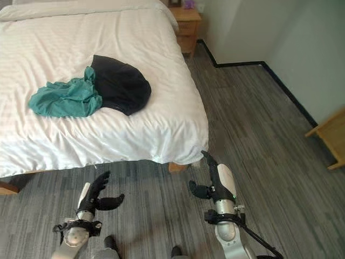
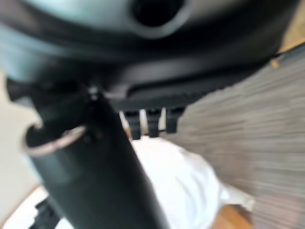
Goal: Pick up bed clothes into laundry basket.
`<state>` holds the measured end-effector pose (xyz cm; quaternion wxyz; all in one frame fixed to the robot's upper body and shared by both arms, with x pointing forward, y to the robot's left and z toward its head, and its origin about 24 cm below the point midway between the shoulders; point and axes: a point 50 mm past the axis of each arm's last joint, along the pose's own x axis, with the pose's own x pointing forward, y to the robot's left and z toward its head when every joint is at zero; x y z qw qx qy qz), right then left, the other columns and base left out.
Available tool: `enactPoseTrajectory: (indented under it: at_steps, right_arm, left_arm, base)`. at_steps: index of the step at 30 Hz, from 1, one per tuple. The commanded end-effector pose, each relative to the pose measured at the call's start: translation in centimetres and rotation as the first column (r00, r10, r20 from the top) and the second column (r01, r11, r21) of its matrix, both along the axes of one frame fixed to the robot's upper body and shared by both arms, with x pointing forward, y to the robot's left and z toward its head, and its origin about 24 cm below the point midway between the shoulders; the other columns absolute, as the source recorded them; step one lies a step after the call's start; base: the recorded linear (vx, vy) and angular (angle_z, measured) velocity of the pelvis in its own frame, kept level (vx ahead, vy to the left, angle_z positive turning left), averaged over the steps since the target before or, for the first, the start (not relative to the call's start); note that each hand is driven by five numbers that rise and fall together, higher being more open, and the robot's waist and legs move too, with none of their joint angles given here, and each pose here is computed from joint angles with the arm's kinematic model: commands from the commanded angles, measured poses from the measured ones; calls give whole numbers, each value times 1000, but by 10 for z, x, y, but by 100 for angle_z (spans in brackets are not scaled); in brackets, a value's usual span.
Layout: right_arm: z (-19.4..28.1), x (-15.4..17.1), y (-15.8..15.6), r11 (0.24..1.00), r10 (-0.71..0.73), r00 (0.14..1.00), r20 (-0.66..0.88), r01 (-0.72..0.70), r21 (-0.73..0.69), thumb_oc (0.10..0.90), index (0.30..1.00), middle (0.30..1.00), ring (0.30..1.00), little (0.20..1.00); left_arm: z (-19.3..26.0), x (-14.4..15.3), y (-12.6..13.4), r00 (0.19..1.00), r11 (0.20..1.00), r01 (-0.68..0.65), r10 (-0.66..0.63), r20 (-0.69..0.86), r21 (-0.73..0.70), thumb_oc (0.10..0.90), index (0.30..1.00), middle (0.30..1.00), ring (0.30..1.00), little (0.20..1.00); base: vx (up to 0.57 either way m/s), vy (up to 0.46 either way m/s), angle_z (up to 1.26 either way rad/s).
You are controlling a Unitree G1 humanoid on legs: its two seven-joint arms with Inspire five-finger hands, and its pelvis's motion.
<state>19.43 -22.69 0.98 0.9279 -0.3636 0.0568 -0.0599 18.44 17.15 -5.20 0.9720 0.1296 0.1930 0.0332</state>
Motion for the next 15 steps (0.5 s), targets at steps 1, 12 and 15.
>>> enactPoseTrajectory:
  at_steps: [1, 12, 15]
  right_arm:
    - [32, 20, 4, 998, 12, 981, 194, -24, 63, 800, 900, 900, 900, 900]
    - [-6, 8, 2, 968, -76, 997, 28, 68, 241, 800, 900, 900, 900, 900]
    - [-9, 9, 3, 963, -74, 997, 13, 68, 260, 800, 900, 900, 900, 900]
  left_arm:
    - [41, 32, 15, 971, 1000, 8, -10, 237, 10, 800, 900, 900, 900, 900]
    - [33, 27, 12, 982, 999, 33, -28, 186, -25, 800, 900, 900, 900, 900]
    - [34, 25, 14, 982, 999, 41, -36, 187, -20, 800, 900, 900, 900, 900]
  base:
    - [-349, -86, 13]
    - [-74, 60, 22]
    - [36, 65, 6]
